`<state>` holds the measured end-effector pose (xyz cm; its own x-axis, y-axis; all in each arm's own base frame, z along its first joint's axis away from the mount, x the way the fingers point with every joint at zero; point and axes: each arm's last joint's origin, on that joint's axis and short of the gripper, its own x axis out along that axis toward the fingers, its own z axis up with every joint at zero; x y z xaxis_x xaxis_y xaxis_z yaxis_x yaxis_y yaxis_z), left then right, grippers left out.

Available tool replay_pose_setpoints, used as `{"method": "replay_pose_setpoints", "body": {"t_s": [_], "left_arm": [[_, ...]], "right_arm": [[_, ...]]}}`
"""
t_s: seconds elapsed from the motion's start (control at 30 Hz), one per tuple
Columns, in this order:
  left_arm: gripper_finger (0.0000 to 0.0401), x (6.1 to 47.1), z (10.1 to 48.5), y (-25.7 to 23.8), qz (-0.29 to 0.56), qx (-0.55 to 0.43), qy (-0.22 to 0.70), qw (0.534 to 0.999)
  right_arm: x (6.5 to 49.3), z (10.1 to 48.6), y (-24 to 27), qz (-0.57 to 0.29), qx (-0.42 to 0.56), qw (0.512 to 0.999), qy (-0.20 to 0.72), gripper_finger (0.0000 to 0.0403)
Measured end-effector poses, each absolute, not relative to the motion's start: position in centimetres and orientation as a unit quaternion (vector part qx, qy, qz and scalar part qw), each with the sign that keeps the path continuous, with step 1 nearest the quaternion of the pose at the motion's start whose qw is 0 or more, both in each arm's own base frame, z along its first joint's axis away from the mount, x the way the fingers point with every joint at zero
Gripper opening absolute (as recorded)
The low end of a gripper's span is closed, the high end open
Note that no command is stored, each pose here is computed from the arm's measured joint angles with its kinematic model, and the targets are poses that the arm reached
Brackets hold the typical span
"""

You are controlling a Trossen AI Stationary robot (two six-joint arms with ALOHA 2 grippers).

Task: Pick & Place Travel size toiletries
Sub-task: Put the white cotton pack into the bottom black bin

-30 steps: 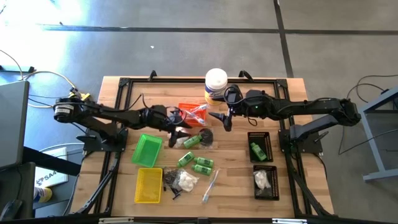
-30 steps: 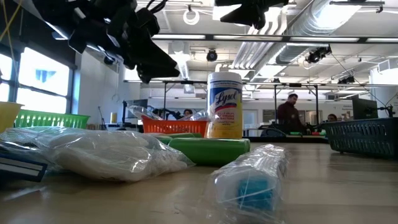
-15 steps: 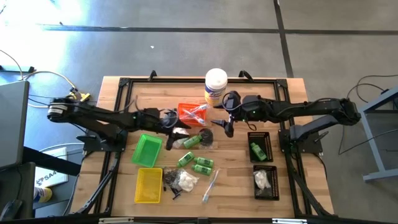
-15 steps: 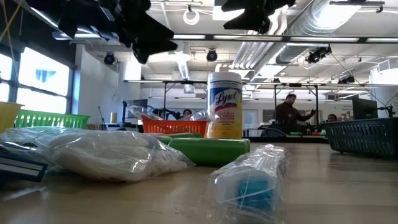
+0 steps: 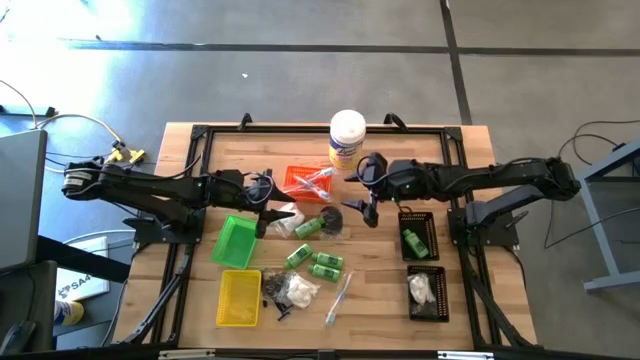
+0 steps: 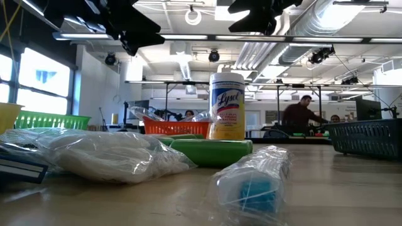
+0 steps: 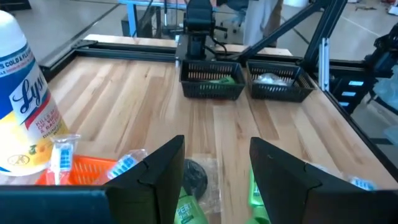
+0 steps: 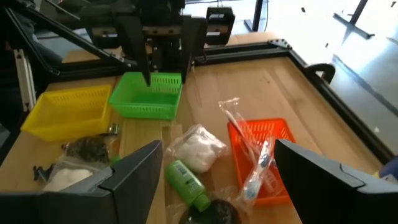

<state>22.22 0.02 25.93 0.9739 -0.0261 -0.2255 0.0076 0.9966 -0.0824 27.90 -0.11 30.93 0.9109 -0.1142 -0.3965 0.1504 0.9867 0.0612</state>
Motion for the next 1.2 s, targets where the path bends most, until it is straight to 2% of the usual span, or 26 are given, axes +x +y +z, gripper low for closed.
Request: {"method": "replay_pose_setpoints", "body": {"t_s": [0.57, 0.73, 0.87, 1.2], "left_arm": [[0.0180, 22.2, 25.7, 0.0, -0.008, -0.040, 0.125, 0.991], [0.0180, 22.2, 25.7, 0.0, -0.008, -0.040, 0.125, 0.991], [0.0180, 22.2, 25.7, 0.0, -0.008, -0.040, 0.125, 0.991], [0.0180, 22.1, 25.5, 0.0, -0.009, -0.040, 0.136, 0.990]], "right_arm": [[27.9, 30.8, 0.6, -0.060, 0.041, 0.976, 0.206, 0.0301], [28.8, 30.1, 1.7, -0.042, 0.027, 0.977, 0.208, 0.0301], [29.6, 29.3, 2.3, -0.060, 0.006, 0.976, 0.207, 0.0299], [30.1, 29.0, 2.5, -0.080, -0.001, 0.976, 0.201, 0.0215]]}}
